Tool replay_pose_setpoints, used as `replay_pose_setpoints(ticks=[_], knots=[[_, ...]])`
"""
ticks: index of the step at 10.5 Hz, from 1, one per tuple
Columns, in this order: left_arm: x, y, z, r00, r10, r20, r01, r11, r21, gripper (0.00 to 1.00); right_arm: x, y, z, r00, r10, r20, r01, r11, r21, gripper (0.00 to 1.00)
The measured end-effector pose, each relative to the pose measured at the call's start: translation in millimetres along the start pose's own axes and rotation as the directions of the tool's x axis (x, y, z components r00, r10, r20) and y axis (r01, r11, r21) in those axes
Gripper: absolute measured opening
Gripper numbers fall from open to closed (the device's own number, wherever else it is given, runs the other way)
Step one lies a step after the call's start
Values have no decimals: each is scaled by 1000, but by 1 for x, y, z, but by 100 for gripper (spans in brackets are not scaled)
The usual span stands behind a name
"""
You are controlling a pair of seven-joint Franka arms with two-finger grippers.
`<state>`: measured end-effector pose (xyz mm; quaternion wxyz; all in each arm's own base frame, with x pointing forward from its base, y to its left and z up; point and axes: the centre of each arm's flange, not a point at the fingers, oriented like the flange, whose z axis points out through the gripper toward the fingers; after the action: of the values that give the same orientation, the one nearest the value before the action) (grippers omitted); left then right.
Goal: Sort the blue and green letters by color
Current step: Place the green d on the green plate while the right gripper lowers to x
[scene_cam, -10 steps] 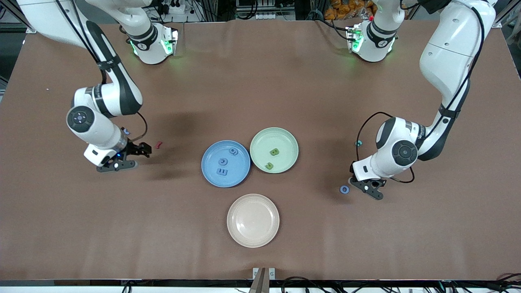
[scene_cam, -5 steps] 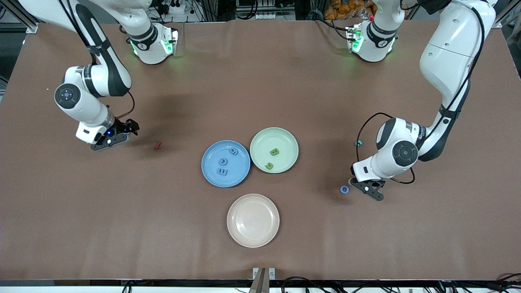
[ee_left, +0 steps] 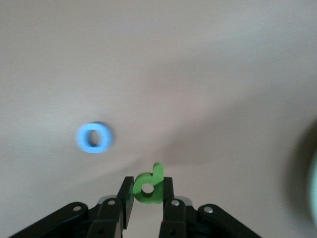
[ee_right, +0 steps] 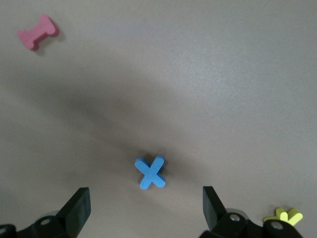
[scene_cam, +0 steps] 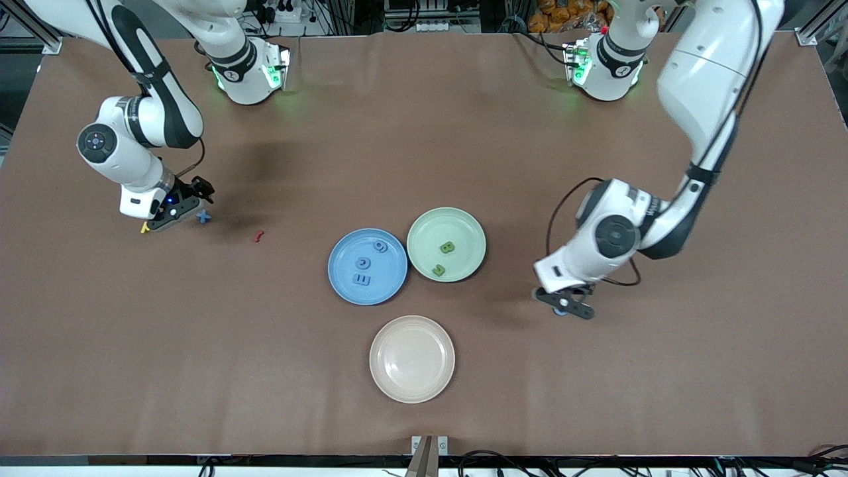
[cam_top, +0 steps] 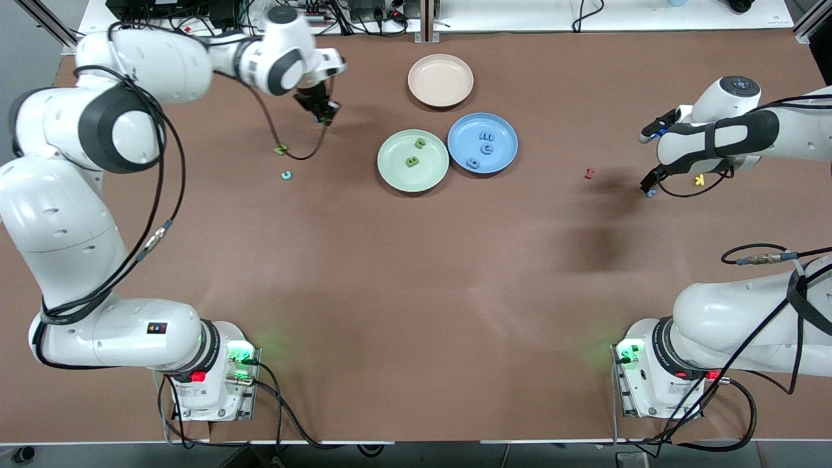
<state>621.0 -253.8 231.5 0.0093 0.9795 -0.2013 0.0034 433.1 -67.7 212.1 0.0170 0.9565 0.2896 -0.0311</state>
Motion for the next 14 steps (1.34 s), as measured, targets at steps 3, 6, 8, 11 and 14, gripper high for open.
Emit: replay_pose_setpoints(ticks=[3,6,8,11,14], knots=[[-1,131,-20,988,-155,-14,155,988,4,27,-4,-11,9,999,-26,-24,26,1000,-8,100],[-12,204,-19,967,-256,2,256,966,-33,27,-6,-19,22,998,-39,-46,39,999,-10,100],[-16,221,-17,957,-290,28,291,955,-59,45,-5,-22,32,997,-52,-59,51,999,-11,100],[-10,200,-28,929,-365,57,366,930,-14,86,-5,-24,40,996,-62,-61,61,998,-8,100],[-3,94,-66,957,-266,114,262,964,45,100,-10,-19,45,995,-73,-62,72,997,-17,100]])
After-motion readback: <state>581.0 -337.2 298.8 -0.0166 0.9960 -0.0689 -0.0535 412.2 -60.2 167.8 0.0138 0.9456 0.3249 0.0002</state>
